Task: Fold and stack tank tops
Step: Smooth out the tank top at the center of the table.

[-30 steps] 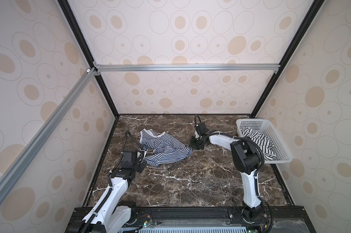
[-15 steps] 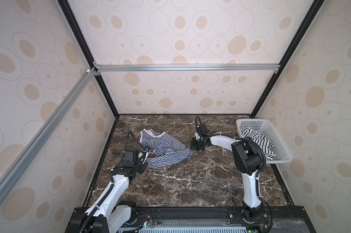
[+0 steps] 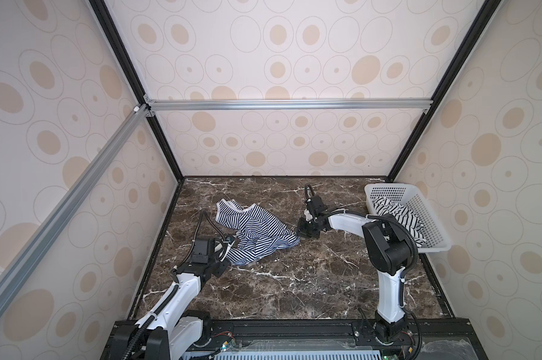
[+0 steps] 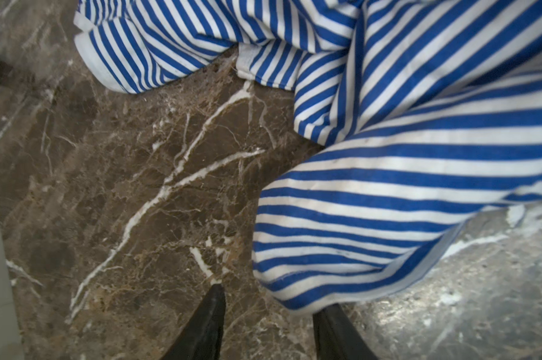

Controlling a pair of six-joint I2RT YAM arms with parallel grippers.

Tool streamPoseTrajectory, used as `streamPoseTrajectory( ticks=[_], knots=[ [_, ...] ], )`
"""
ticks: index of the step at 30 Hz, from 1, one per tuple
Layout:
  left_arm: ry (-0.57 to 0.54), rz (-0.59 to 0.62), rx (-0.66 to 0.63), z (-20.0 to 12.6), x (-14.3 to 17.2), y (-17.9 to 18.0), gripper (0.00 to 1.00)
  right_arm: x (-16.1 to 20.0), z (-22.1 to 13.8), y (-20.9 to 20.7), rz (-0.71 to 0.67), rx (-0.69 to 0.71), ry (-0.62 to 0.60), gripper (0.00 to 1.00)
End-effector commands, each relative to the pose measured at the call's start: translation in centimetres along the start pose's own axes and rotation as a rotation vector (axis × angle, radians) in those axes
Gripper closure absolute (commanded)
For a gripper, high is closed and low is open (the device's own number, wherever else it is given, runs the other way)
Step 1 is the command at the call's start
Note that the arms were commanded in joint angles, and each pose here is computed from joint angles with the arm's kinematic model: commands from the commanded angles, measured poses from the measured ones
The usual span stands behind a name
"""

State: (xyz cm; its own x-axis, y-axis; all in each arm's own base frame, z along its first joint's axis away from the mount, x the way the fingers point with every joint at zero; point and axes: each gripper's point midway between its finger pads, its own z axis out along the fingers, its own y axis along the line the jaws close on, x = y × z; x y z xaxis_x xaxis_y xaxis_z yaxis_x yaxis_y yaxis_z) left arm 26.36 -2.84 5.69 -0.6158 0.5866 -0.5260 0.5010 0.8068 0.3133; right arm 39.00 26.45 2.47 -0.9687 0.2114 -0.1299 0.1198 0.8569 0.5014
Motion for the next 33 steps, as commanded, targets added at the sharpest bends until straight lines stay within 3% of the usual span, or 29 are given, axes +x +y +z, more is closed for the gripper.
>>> streamPoseTrajectory(
  ticks=[1, 10, 33],
  knots=[
    [-0.018, 0.036, -0.02, -0.2, -0.5, 0.5, 0.47, -0.3, -1.3, 0.6, 0.005, -0.024, -0.018, 1.0],
    [0.032, 0.099, 0.057, 1.2, 0.4, -0.6, 0.43, -0.7, -2.2, 1.2, 0.004, -0.027, -0.033, 1.0],
    [0.009, 0.152, 0.194, 3.1, -2.1, -1.1, 0.73, -1.2, -2.4, 0.2, 0.027, -0.018, -0.026, 1.0]
  ],
)
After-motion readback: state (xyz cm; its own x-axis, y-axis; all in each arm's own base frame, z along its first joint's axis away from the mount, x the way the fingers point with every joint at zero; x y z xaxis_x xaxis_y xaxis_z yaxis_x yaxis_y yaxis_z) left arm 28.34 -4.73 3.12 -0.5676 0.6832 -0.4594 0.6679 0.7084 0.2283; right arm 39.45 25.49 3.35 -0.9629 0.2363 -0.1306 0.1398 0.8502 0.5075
